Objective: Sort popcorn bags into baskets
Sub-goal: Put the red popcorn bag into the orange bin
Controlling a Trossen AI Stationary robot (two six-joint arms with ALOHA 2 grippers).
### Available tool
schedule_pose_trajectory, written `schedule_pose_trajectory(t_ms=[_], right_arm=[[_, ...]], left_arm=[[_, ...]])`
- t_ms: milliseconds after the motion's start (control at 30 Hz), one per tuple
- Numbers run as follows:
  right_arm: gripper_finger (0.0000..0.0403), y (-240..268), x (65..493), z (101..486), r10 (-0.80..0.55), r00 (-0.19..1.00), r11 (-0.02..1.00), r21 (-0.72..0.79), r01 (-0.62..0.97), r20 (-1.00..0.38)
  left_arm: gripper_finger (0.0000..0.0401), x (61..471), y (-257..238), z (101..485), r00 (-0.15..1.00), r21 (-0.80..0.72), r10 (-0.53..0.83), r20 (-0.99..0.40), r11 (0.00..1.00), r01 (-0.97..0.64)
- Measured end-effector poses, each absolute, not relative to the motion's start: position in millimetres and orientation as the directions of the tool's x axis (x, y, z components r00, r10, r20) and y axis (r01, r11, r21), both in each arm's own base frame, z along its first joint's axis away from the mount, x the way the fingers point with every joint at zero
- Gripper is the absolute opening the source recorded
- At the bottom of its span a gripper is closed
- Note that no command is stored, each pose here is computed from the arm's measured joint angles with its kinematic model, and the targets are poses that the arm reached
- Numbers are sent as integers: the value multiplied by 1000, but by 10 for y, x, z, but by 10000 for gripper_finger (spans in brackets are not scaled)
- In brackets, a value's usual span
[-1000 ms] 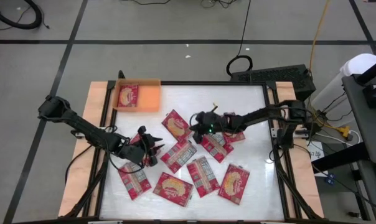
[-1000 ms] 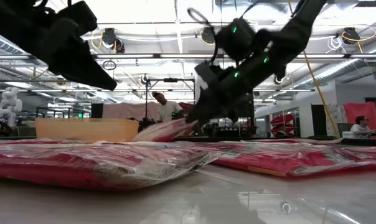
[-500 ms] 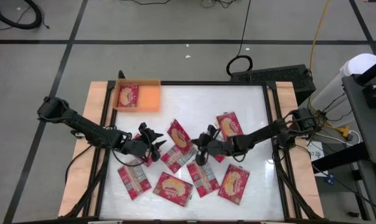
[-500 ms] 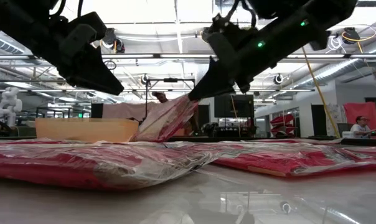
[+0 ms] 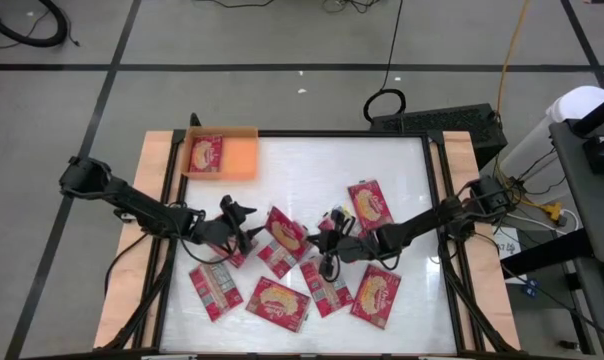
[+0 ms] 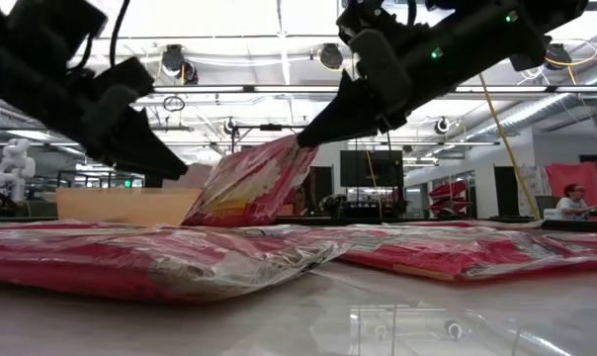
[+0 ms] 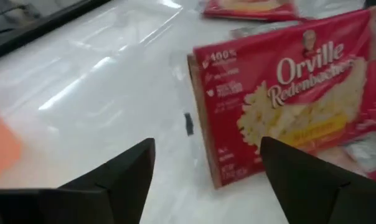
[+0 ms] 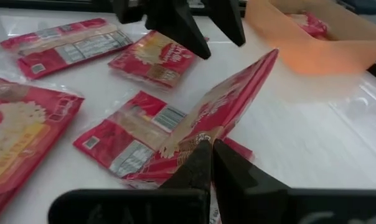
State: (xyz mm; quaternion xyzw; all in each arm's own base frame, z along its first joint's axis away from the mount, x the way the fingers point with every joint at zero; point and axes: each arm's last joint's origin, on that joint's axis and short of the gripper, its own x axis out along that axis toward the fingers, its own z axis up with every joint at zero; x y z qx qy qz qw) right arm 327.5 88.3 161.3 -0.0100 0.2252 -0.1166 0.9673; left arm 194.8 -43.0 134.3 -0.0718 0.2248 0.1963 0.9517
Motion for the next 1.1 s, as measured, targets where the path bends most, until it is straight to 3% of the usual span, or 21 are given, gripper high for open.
schedule_pose_trajectory(t_ms=[400,933,1100], right_arm=[[0,938,3307,1706,-202,915,976,-152,157,-349],[0,939,3308,1709,-198,917,973,-184,140,-348],[0,945,3310,1707,-171,920,978,-175,115,-353]], left_arm=[[275,1860,-405,1303,909,-136,241,-340,944,-301],[274,1899,-319,1211,884,-144,273,-379,926,-348],[267,1981,-309,1134,906,-123,208,-369,955,-270]])
